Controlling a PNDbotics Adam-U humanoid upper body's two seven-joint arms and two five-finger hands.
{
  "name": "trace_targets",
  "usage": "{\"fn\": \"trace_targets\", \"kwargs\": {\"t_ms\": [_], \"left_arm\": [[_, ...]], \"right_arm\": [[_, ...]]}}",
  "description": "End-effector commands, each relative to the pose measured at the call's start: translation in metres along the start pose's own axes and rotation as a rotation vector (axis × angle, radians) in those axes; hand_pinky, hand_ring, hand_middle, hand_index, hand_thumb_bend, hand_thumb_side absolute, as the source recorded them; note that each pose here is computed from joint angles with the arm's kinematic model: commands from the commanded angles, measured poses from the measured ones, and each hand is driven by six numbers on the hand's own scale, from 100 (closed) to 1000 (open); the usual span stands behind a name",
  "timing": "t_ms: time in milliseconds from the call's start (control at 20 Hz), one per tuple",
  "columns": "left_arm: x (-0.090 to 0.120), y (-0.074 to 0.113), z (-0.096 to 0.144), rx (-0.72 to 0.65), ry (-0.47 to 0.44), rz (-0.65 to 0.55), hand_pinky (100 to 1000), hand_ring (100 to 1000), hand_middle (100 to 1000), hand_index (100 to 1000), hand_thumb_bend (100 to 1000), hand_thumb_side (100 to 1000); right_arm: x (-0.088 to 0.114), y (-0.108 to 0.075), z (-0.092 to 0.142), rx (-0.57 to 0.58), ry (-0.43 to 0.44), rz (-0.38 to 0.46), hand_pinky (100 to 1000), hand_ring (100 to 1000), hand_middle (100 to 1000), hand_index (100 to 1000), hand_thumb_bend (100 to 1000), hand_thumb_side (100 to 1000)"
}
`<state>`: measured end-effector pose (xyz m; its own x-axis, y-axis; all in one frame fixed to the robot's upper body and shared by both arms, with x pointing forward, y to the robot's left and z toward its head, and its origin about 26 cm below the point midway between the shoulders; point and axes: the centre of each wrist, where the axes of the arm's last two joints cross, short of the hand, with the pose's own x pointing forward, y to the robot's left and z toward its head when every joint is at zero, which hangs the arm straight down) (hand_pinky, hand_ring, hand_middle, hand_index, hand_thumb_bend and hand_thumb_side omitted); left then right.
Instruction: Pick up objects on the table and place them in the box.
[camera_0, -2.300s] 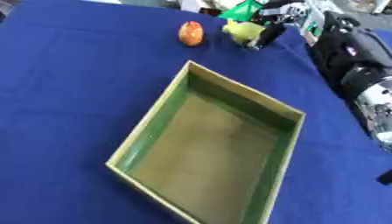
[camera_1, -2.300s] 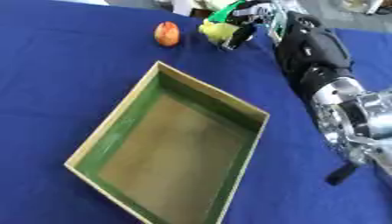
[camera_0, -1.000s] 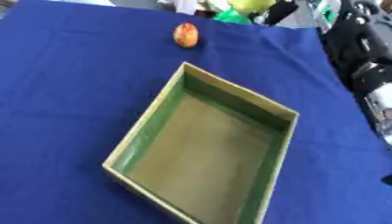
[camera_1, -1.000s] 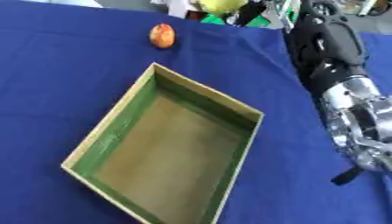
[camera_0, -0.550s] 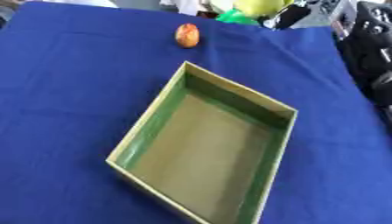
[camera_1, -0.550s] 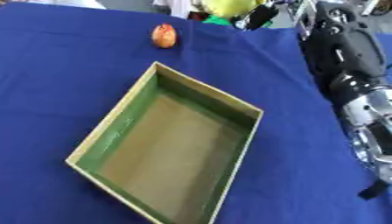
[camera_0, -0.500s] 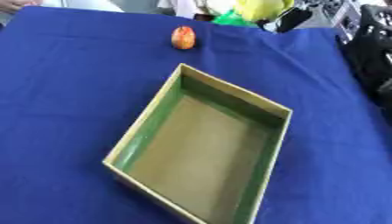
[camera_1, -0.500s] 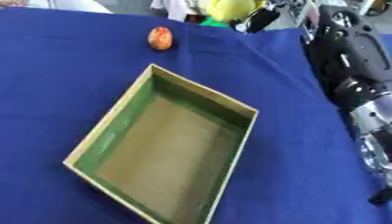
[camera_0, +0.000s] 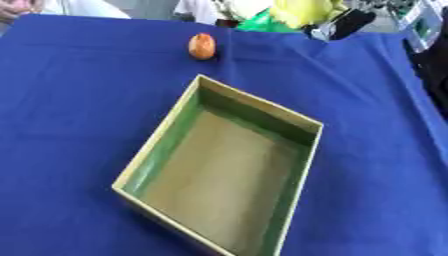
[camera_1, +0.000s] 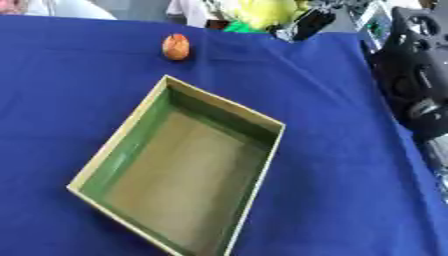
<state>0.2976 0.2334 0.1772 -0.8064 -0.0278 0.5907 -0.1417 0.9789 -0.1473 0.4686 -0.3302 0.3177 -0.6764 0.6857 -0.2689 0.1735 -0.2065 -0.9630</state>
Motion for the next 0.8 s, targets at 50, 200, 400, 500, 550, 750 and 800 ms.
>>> {"fn": "trace_targets", "kwargs": {"t_ms": [50,200,400,500,550,750,800], "left_arm": [[0.005,0.0,-0.003,-0.007,-0.019,-0.004,690,766,783,830,387,846],[0.005,0.0,-0.003,-0.009,-0.018,-0.005,691,766,783,830,387,846],[0.004,-0.001,-0.003,-0.013,-0.016,-0.004,691,767,784,830,386,845],[0.004,-0.001,-0.003,-0.014,-0.014,-0.004,691,767,784,830,385,845],[0.004,-0.001,-0.003,-0.015,-0.014,-0.003,691,767,784,830,385,845],[0.004,-0.001,-0.002,-0.018,-0.011,-0.001,692,767,784,830,384,845],[0.004,-0.001,-0.002,-0.018,-0.011,-0.001,692,767,784,830,384,844]], "right_arm": [[-0.007,-0.018,0.014,-0.034,-0.034,0.025,596,691,616,691,132,422],[-0.003,-0.021,0.011,-0.036,-0.081,0.022,595,691,616,691,134,425],[0.006,-0.025,0.0,-0.011,-0.157,0.024,591,689,614,687,138,437],[0.012,-0.025,-0.008,0.002,-0.2,0.02,589,689,614,686,138,445],[0.014,-0.026,-0.012,0.009,-0.218,0.017,587,689,615,687,137,449],[0.024,-0.029,-0.028,0.028,-0.279,-0.006,579,688,615,686,125,454],[0.026,-0.029,-0.031,0.033,-0.292,-0.014,577,685,614,685,129,460]]}}
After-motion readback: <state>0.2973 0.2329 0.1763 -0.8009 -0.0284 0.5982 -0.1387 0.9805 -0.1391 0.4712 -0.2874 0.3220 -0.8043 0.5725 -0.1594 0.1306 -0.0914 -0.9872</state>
